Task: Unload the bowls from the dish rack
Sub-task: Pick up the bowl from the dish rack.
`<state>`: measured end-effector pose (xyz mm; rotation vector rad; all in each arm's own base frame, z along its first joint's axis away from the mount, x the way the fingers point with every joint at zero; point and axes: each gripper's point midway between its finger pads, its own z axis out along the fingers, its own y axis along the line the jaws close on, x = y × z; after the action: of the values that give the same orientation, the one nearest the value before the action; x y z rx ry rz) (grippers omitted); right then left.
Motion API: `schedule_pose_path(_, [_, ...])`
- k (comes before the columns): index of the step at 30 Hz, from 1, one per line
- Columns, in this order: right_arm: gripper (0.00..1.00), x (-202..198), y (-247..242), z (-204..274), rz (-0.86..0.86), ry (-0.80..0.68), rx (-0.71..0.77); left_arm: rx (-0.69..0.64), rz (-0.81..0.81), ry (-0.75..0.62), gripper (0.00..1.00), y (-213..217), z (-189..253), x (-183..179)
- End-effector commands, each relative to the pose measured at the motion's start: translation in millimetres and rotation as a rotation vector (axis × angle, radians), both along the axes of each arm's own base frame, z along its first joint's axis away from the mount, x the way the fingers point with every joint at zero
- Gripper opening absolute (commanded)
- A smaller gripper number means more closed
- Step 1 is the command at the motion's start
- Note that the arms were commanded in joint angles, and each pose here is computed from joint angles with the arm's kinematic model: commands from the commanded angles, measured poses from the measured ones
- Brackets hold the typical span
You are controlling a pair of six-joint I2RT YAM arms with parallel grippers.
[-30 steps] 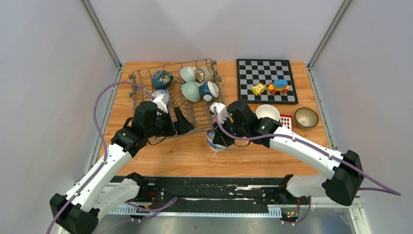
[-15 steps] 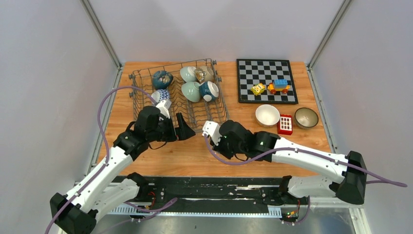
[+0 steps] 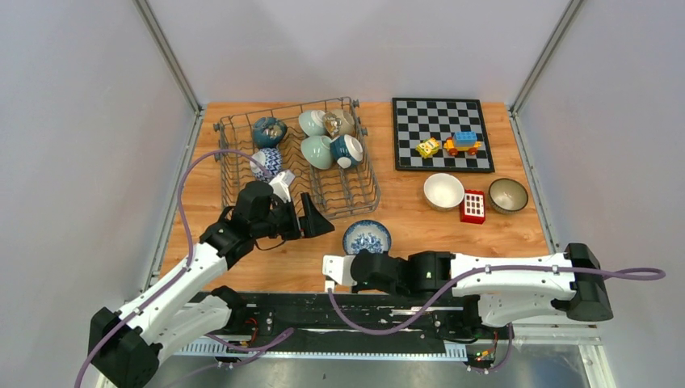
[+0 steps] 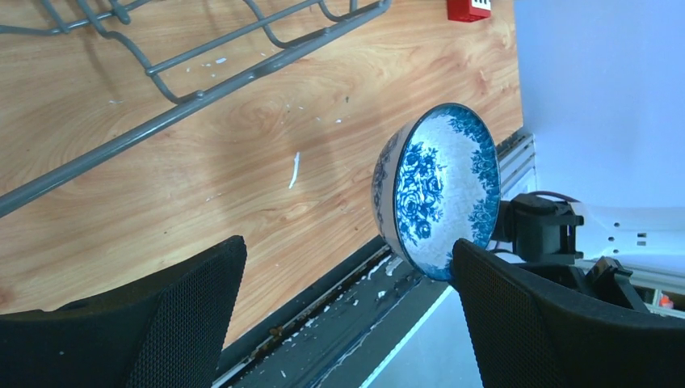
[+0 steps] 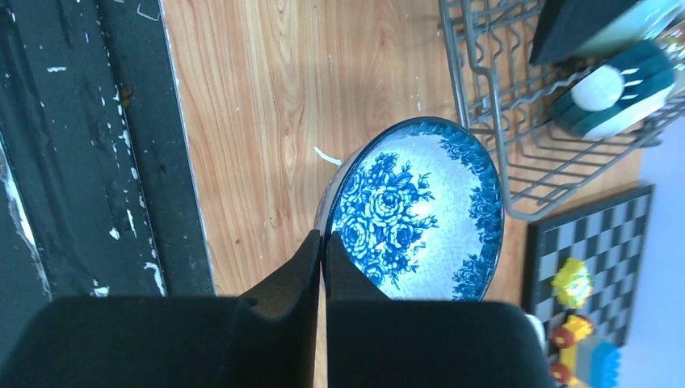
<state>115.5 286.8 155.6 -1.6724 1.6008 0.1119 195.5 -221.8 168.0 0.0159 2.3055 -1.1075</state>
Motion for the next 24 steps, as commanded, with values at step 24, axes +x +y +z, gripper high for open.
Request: schedule_pose_path(24, [0.00,-36.5,8.6,39.1,0.286,-0.269,-0.047,0.546,-0.393,-0.266,0.98,-11.9,13.8,-5.3])
